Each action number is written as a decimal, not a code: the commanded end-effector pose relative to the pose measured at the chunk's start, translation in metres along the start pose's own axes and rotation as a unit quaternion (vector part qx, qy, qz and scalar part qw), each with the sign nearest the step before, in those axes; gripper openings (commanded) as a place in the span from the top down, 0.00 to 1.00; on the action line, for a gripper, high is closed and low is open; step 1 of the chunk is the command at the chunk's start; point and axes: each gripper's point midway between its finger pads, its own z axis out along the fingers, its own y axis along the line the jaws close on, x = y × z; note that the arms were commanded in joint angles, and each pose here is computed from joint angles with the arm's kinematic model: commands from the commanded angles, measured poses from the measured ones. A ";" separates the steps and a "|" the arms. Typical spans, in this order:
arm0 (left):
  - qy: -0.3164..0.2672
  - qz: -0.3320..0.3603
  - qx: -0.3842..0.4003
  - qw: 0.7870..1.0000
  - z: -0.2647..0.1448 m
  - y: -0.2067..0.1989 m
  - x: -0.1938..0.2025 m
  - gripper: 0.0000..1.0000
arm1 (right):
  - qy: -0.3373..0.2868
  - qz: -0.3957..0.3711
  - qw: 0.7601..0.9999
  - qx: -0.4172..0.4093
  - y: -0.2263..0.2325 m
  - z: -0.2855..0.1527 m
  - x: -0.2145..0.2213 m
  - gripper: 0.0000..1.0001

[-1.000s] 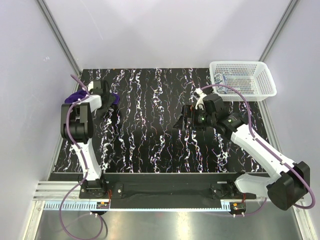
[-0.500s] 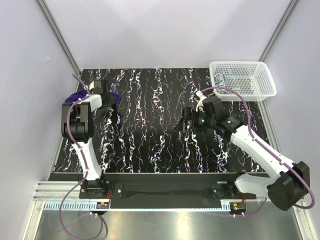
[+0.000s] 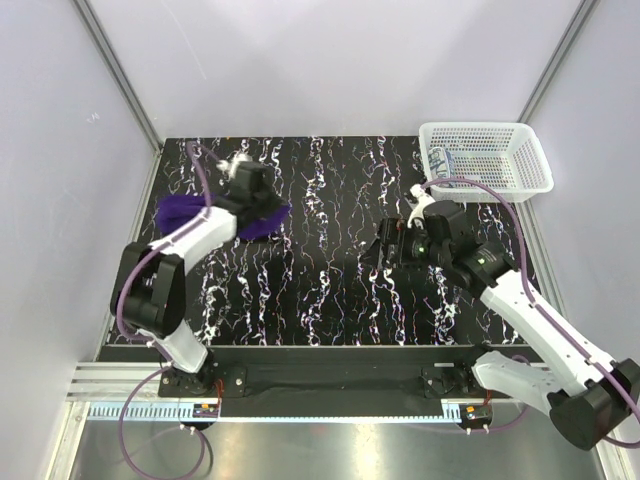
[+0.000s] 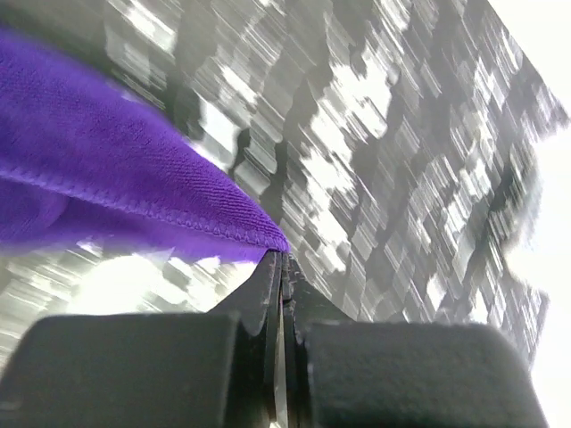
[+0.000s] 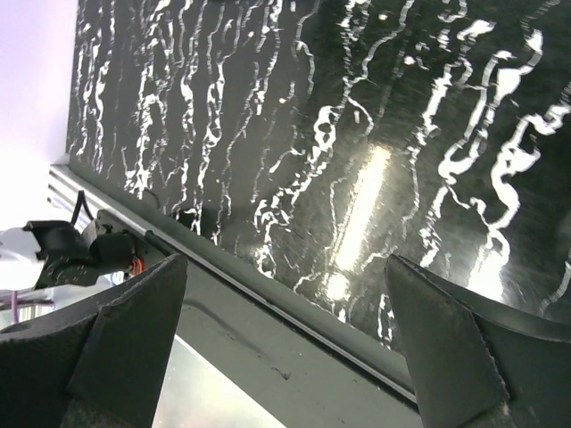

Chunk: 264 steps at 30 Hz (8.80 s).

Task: Roll the towels
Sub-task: Move the towel to the center of the board, then flatten the towel

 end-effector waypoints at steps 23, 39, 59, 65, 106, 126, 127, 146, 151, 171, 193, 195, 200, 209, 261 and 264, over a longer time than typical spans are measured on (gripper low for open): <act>0.004 0.078 0.079 0.994 -0.109 -0.043 0.066 0.08 | 0.015 0.085 0.983 0.160 -0.083 0.049 0.036 0.00; 0.017 0.082 0.030 0.996 -0.115 0.051 0.058 0.08 | 0.014 0.090 0.963 0.252 -0.138 0.129 0.005 0.12; 0.035 0.075 0.022 0.996 -0.108 0.079 0.073 0.08 | 0.019 0.063 0.973 0.221 -0.158 0.170 -0.004 0.64; 0.015 0.075 0.001 0.997 -0.112 0.086 0.060 0.08 | 0.009 0.032 0.978 0.205 -0.139 0.151 -0.024 1.00; -0.020 0.171 0.122 0.977 -0.136 -0.010 0.019 0.01 | -0.318 -0.243 0.905 -0.144 0.174 -0.203 -0.207 1.00; 0.071 0.121 0.209 0.968 -0.100 -0.009 0.071 0.01 | -0.020 0.006 0.996 0.087 -0.046 -0.009 -0.001 1.00; 0.084 0.126 0.234 0.960 -0.101 -0.017 0.082 0.01 | -0.018 0.005 0.996 0.088 -0.047 -0.008 0.000 1.00; 0.226 0.067 0.187 0.954 -0.117 -0.002 0.213 0.05 | -0.002 0.010 0.994 0.108 -0.062 0.009 0.007 1.00; 0.223 0.068 0.198 0.952 -0.110 -0.015 0.217 0.08 | -0.001 0.009 0.994 0.111 -0.064 0.009 0.009 1.00; 0.222 0.064 0.221 0.947 -0.095 -0.048 0.221 0.60 | 0.006 0.006 0.993 0.115 -0.069 0.013 0.014 1.00; 0.056 0.105 0.209 0.971 -0.110 -0.117 -0.008 1.00 | -0.063 0.005 0.988 0.138 -0.057 0.048 -0.159 1.00; 0.034 0.104 0.232 0.967 -0.109 -0.142 -0.057 1.00 | -0.083 -0.006 0.988 0.127 -0.050 0.053 -0.211 1.00; -0.017 0.140 0.291 0.946 -0.138 -0.206 -0.136 1.00 | -0.108 -0.040 0.988 0.104 -0.026 0.056 -0.286 1.00; -0.078 0.173 0.353 0.916 -0.247 -0.201 -0.143 1.00 | -0.176 -0.064 0.982 0.008 0.030 -0.015 -0.265 1.00; -0.065 0.154 0.427 0.889 -0.325 -0.135 -0.094 1.00 | -0.256 -0.111 0.955 -0.099 0.100 -0.120 -0.200 1.00; -0.019 0.129 0.391 0.911 -0.309 -0.080 -0.033 1.00 | -0.201 -0.070 0.974 -0.083 0.064 -0.097 -0.141 1.00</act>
